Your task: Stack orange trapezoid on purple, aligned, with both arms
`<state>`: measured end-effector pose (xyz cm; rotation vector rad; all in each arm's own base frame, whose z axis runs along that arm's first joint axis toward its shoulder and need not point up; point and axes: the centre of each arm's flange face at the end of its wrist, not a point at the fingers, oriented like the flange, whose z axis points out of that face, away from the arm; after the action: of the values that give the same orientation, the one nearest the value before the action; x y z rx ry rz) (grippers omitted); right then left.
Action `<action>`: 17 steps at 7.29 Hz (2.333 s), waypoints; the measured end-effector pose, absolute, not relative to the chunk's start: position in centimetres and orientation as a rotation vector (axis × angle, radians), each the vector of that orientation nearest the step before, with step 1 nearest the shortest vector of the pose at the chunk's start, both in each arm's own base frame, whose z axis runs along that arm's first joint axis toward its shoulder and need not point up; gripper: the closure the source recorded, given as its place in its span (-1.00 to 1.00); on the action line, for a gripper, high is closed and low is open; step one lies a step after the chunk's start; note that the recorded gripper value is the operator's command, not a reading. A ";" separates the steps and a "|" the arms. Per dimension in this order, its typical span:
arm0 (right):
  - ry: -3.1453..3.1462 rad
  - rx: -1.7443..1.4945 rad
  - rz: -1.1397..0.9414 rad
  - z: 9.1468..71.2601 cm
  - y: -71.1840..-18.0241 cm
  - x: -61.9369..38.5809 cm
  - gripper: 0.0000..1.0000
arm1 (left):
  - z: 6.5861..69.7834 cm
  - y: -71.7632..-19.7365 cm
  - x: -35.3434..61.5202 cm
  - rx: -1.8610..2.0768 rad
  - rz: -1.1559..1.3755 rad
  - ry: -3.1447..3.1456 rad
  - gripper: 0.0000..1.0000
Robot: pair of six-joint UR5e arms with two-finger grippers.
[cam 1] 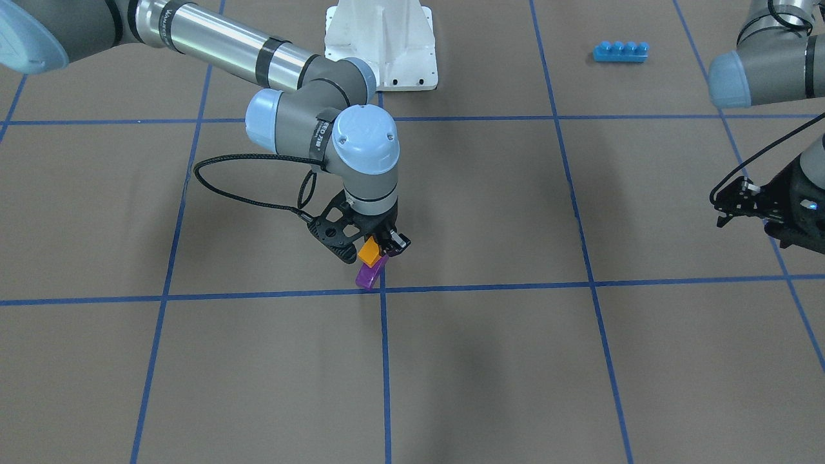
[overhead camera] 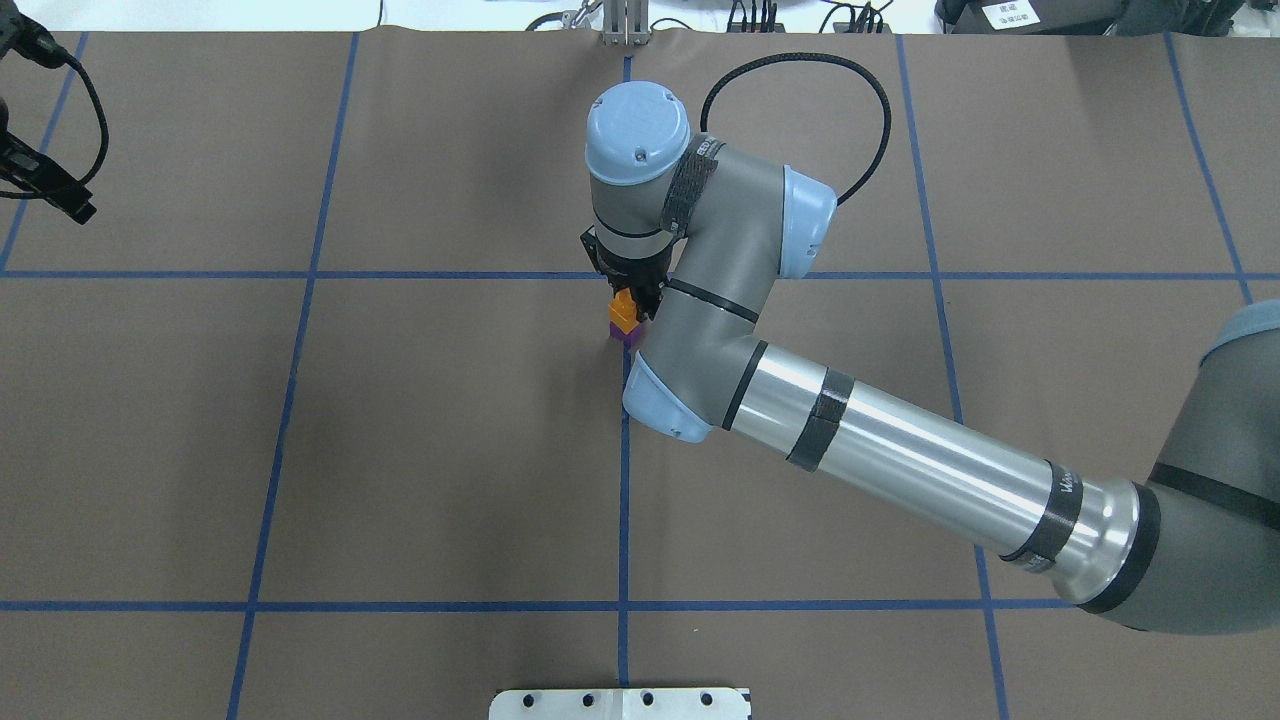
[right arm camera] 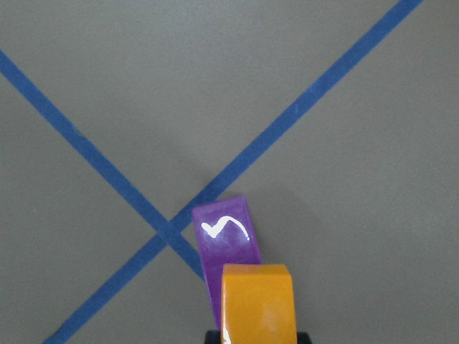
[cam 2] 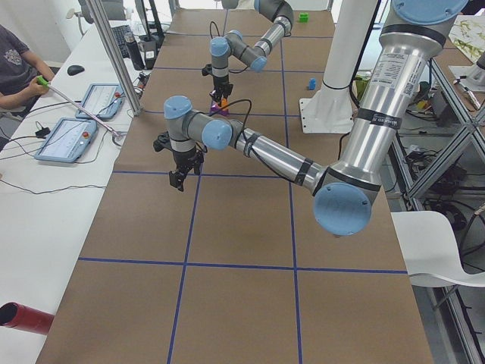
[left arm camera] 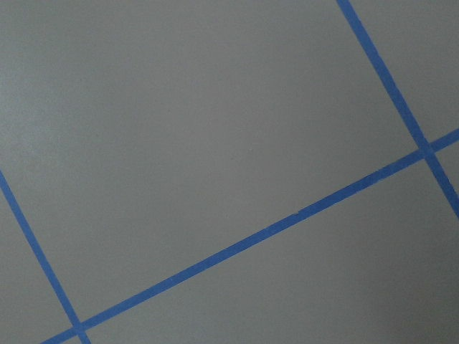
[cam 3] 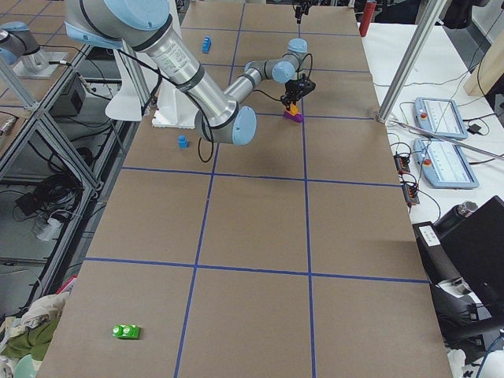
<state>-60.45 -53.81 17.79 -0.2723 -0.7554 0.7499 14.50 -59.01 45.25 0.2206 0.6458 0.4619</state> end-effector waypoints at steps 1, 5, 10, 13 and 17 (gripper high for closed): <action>-0.765 -0.266 0.747 17.3 -54.1 -60.0 -1.00 | 45.2 -59.0 14.5 0.221 0.462 0.646 -1.00; -0.845 -0.244 0.747 13.8 -55.5 -55.5 -1.00 | 45.2 -59.0 14.5 0.223 0.467 0.646 -1.00; -0.797 -0.049 0.341 24.1 -56.0 -26.2 -1.00 | 49.8 -58.7 4.5 0.255 0.490 0.674 -1.00; -0.715 0.006 0.035 44.2 -53.9 -5.0 -1.00 | 57.1 -55.8 -2.5 0.204 0.386 0.655 -1.00; -0.699 -0.010 0.028 56.6 -47.1 4.2 -1.00 | 65.1 -50.9 -6.3 0.137 0.299 0.610 -1.00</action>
<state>4.19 -47.14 56.59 -0.0100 -0.6991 0.0285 -6.28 -50.92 65.09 0.1368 0.6098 0.2987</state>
